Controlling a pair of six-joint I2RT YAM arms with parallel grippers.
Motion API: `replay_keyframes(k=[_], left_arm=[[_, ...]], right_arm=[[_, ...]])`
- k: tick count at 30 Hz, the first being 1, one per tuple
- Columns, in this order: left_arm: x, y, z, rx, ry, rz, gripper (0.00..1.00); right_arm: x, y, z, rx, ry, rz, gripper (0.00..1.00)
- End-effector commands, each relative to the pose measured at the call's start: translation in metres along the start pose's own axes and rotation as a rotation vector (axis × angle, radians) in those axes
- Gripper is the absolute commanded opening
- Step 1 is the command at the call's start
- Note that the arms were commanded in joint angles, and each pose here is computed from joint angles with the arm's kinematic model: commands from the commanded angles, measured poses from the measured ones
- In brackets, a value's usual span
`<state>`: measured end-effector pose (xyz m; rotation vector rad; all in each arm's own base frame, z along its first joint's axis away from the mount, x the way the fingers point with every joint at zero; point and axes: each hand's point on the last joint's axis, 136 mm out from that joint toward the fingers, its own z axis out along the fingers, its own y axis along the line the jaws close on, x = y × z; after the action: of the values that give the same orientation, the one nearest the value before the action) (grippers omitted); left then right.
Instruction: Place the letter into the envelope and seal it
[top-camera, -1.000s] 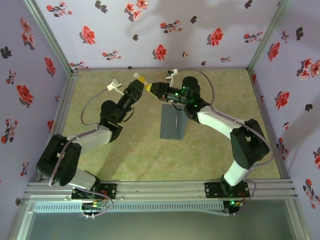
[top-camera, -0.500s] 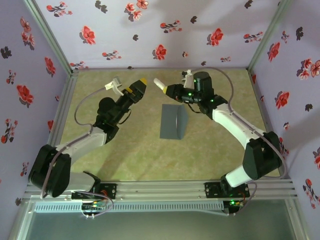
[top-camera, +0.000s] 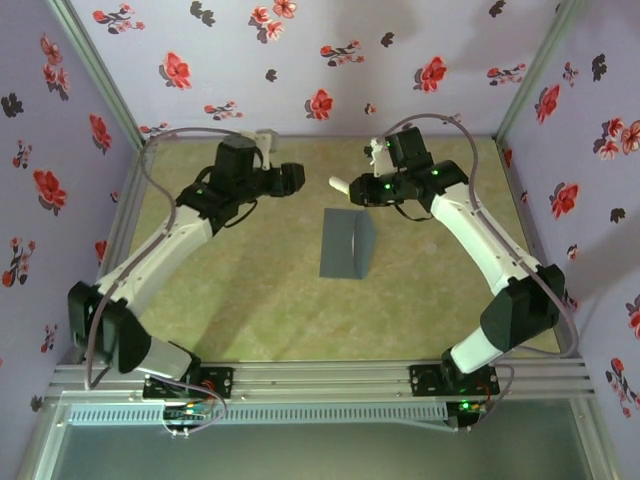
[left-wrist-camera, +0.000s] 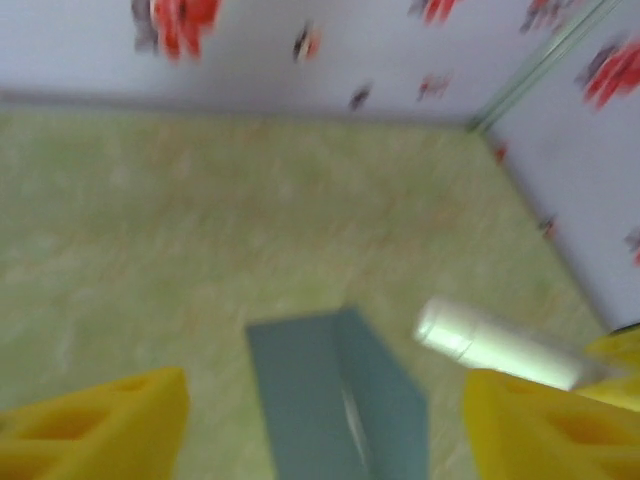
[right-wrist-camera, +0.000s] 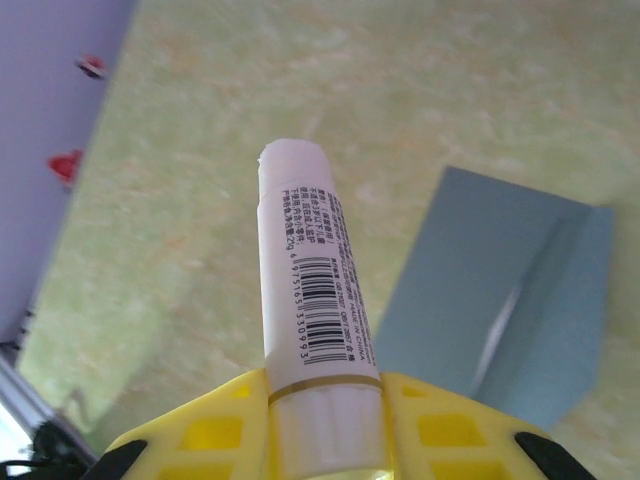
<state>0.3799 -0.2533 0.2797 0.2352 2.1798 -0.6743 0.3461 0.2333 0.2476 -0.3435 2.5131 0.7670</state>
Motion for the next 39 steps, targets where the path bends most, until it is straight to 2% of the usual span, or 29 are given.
replay_keyframes(k=[1, 5, 6, 13, 20, 24, 31, 39], left_arm=[[0.068, 0.023, 0.02, -0.054, 0.317, 0.092, 0.49], [0.093, 0.023, 0.047, -0.049, 0.417, 0.116, 0.04], [0.099, 0.021, 0.053, -0.047, 0.431, 0.122, 0.0], [0.129, 0.013, 0.094, -0.047, 0.428, 0.019, 0.0], [0.147, 0.014, 0.119, -0.16, 0.361, -0.103, 0.0], [0.156, 0.004, 0.133, -0.138, 0.333, -0.156, 0.0], [0.173, 0.011, 0.149, -0.146, 0.276, -0.318, 0.0], [0.197, 0.015, 0.164, -0.149, 0.291, -0.397, 0.0]], right_arm=[[0.027, -0.033, 0.004, 0.15, 0.14, -0.025, 0.19], [0.039, -0.043, 0.016, 0.199, 0.187, -0.021, 0.18], [0.043, -0.046, 0.018, 0.218, 0.202, -0.024, 0.18], [0.065, -0.062, 0.034, 0.317, 0.306, -0.041, 0.17], [0.085, -0.067, 0.05, 0.377, 0.424, -0.083, 0.16], [0.091, -0.066, 0.06, 0.378, 0.458, -0.088, 0.15], [0.099, -0.066, 0.071, 0.374, 0.499, -0.09, 0.14], [0.106, -0.061, 0.076, 0.37, 0.524, -0.099, 0.13]])
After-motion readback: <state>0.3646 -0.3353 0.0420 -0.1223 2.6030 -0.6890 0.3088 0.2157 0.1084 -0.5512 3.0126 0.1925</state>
